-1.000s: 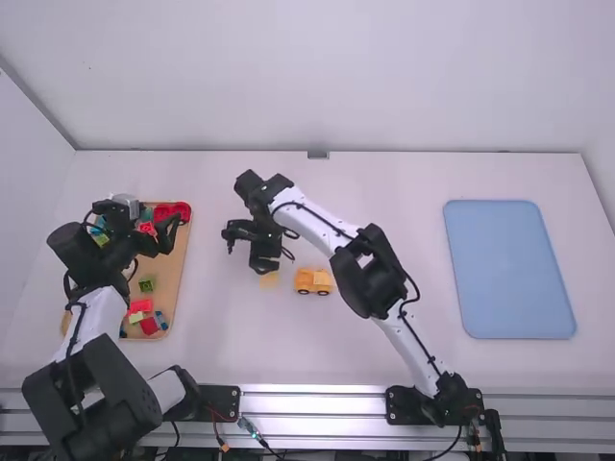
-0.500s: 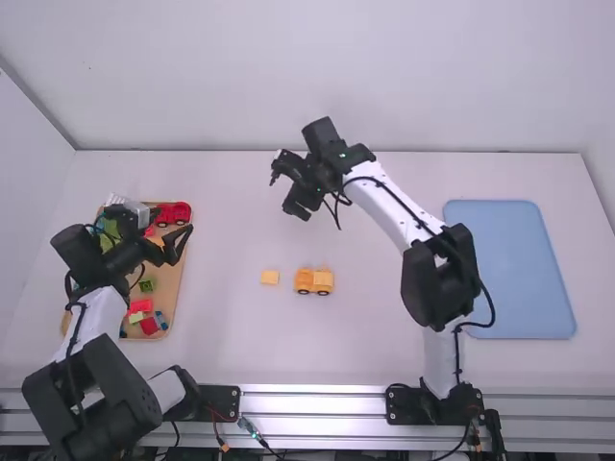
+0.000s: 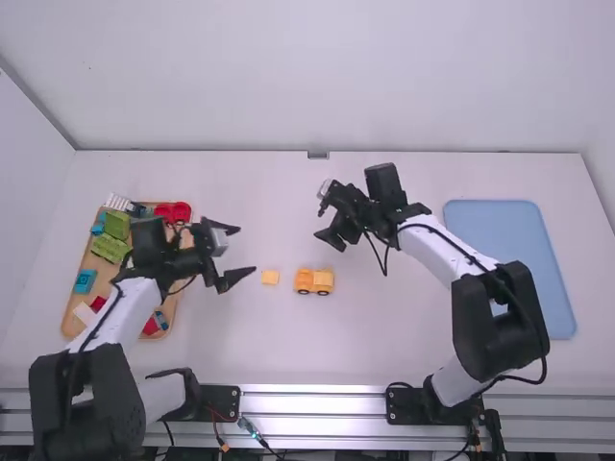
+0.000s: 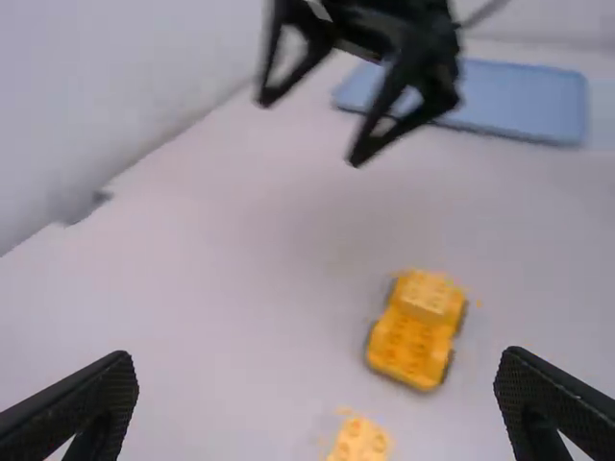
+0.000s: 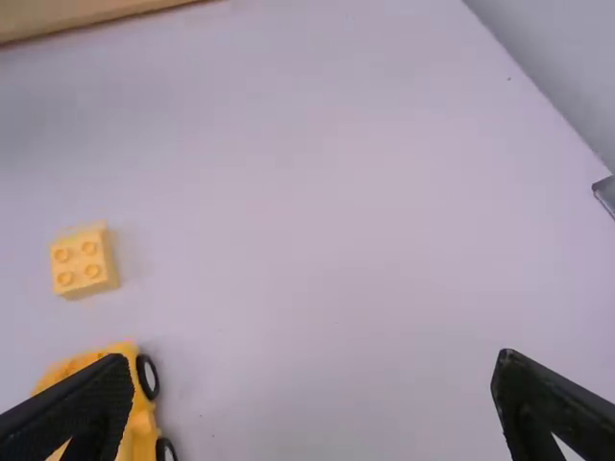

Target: Assemble lego blocks to make yellow taxi

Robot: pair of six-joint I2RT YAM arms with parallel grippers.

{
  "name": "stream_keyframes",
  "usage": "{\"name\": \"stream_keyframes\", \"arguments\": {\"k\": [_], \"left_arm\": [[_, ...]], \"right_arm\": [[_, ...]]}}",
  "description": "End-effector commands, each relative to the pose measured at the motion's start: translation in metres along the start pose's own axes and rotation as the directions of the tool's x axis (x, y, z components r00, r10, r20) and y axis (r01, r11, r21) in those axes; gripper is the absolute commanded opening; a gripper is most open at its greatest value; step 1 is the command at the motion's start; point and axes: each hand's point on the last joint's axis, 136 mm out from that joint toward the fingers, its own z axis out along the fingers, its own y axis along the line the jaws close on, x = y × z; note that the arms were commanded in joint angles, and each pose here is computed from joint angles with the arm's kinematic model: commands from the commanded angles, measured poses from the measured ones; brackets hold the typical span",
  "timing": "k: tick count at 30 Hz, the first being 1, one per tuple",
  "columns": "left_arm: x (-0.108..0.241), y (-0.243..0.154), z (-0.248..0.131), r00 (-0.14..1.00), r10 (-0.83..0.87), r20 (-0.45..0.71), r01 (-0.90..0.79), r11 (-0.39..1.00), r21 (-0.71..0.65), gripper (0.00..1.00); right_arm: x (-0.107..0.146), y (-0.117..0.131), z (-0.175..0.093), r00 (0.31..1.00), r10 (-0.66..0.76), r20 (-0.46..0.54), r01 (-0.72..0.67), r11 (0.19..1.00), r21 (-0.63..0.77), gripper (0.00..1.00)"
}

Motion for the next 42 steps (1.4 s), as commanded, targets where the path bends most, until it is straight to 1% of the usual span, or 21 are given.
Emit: {"name": "stream_keyframes", "arguments": {"k": [1, 3, 5, 9, 14, 17, 20, 21, 23, 26, 28, 31, 35, 39, 41, 42], "left_arm": [[0.013, -0.024, 0.025, 0.965, 0.256, -0.051, -0.25, 0.963, 0.103, 0.99], [0.021, -0.037, 0.038, 0.953, 0.297, -0.064, -0.283, 0.945, 0.164, 0.99], [0.034, -0.047, 0.054, 0.943, 0.323, -0.083, -0.298, 0.927, 0.227, 0.99], [0.055, -0.039, 0.067, 0.957, 0.269, -0.11, -0.234, 0.938, 0.257, 0.99], [0.086, -0.019, 0.083, 0.965, 0.2, -0.173, -0.144, 0.946, 0.292, 0.99], [0.101, -0.019, 0.088, 0.95, 0.251, -0.184, -0.171, 0.915, 0.366, 0.99], [0.115, -0.018, 0.089, 0.934, 0.29, -0.21, -0.188, 0.896, 0.401, 0.96], [0.12, -0.016, 0.09, 0.928, 0.296, -0.227, -0.186, 0.895, 0.405, 0.93], [0.127, -0.015, 0.091, 0.922, 0.297, -0.249, -0.178, 0.896, 0.407, 0.92], [0.136, -0.012, 0.086, 0.916, 0.287, -0.279, -0.161, 0.903, 0.397, 0.87], [0.14, -0.011, 0.084, 0.914, 0.287, -0.288, -0.163, 0.907, 0.388, 0.82], [0.145, -0.011, 0.08, 0.92, 0.277, -0.276, -0.166, 0.916, 0.365, 0.81], [0.146, -0.014, 0.074, 0.937, 0.277, -0.213, -0.195, 0.92, 0.339, 0.82], [0.148, -0.012, 0.067, 0.946, 0.251, -0.207, -0.177, 0.931, 0.319, 0.8], [0.148, -0.011, 0.066, 0.946, 0.247, -0.209, -0.173, 0.933, 0.315, 0.7], [0.148, -0.012, 0.066, 0.947, 0.246, -0.208, -0.174, 0.933, 0.315, 0.69]], "right_arm": [[0.008, 0.017, -0.006, 0.996, 0.037, 0.079, -0.029, 0.994, -0.102, 0.99], [0.014, 0.017, -0.009, 0.993, 0.054, 0.105, -0.041, 0.992, -0.119, 0.99], [0.019, 0.017, -0.012, 0.987, 0.06, 0.151, -0.04, 0.991, -0.131, 0.99], [0.024, 0.017, -0.016, 0.978, 0.058, 0.202, -0.031, 0.99, -0.137, 0.99], [0.029, 0.019, -0.019, 0.975, 0.08, 0.208, -0.048, 0.987, -0.154, 0.99], [0.029, 0.02, -0.018, 0.976, 0.081, 0.204, -0.049, 0.987, -0.155, 0.99], [0.03, 0.02, -0.019, 0.975, 0.084, 0.204, -0.052, 0.986, -0.158, 0.99], [0.03, 0.02, -0.019, 0.975, 0.085, 0.203, -0.053, 0.986, -0.159, 0.99], [0.03, 0.021, -0.019, 0.976, 0.084, 0.203, -0.052, 0.986, -0.158, 0.98], [0.03, 0.02, -0.019, 0.976, 0.082, 0.203, -0.05, 0.987, -0.154, 0.99], [0.029, 0.02, -0.019, 0.976, 0.079, 0.205, -0.048, 0.987, -0.153, 0.98], [0.028, 0.018, -0.019, 0.975, 0.073, 0.211, -0.042, 0.988, -0.148, 0.99], [0.026, 0.017, -0.019, 0.973, 0.061, 0.221, -0.03, 0.989, -0.142, 0.99], [0.024, 0.016, -0.019, 0.972, 0.053, 0.228, -0.022, 0.99, -0.136, 0.99], [0.024, 0.016, -0.019, 0.972, 0.054, 0.227, -0.023, 0.99, -0.136, 0.98], [0.024, 0.016, -0.019, 0.972, 0.054, 0.227, -0.023, 0.99, -0.137, 0.98]]}}
